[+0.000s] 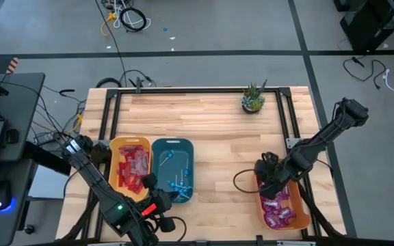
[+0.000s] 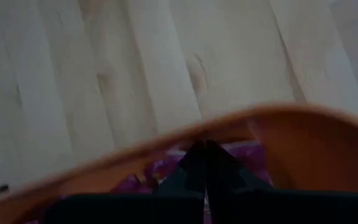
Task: Sort candy
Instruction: Put the blue candy into the blue bin
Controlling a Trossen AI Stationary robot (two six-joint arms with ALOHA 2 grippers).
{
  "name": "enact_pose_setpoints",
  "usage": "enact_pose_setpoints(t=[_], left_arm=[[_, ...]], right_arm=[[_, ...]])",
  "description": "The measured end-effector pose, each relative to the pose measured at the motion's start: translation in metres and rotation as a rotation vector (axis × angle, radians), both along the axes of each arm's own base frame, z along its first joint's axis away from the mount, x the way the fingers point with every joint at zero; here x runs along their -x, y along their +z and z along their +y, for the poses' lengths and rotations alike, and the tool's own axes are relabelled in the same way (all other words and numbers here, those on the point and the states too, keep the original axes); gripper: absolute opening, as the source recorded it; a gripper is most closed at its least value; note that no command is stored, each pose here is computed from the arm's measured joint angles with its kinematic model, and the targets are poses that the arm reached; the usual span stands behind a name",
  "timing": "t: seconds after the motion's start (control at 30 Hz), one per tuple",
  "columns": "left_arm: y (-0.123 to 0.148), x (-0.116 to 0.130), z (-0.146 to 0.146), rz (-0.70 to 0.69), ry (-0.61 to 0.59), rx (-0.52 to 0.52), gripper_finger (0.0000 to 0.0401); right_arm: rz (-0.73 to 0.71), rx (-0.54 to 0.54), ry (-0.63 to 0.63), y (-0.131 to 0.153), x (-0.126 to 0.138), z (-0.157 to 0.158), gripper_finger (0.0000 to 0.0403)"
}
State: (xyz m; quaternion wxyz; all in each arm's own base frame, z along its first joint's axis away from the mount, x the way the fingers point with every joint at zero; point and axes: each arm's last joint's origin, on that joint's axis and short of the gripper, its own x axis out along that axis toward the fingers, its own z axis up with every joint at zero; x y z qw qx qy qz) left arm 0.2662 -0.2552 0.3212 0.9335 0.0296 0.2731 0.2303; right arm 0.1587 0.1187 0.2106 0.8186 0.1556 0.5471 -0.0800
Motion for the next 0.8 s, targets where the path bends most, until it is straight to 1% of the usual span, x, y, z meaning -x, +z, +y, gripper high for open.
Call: enact_pose_setpoints(t=[0.23, 0.33, 0.53, 0.8], left_arm=[[-0.011, 0.000, 0.000, 0.012, 0.002, -0.021, 0.0001], [-0.016, 0.001, 0.001, 0.024, 0.002, -0.033, 0.0001], [-0.017, 0.001, 0.001, 0.024, 0.002, -0.035, 0.0001], [-0.017, 0.001, 0.001, 0.024, 0.003, -0.039, 0.0001]], right_arm=[[-0.072, 0.016, 0.021, -0.005, -0.018, 0.001, 0.0000], [-0.107, 0.031, 0.000, -0.006, -0.026, -0.002, 0.0000], [-0.186, 0.065, 0.009, -0.007, -0.044, -0.009, 0.0000], [-0.279, 0.163, 0.034, -0.012, -0.073, -0.027, 0.0000]])
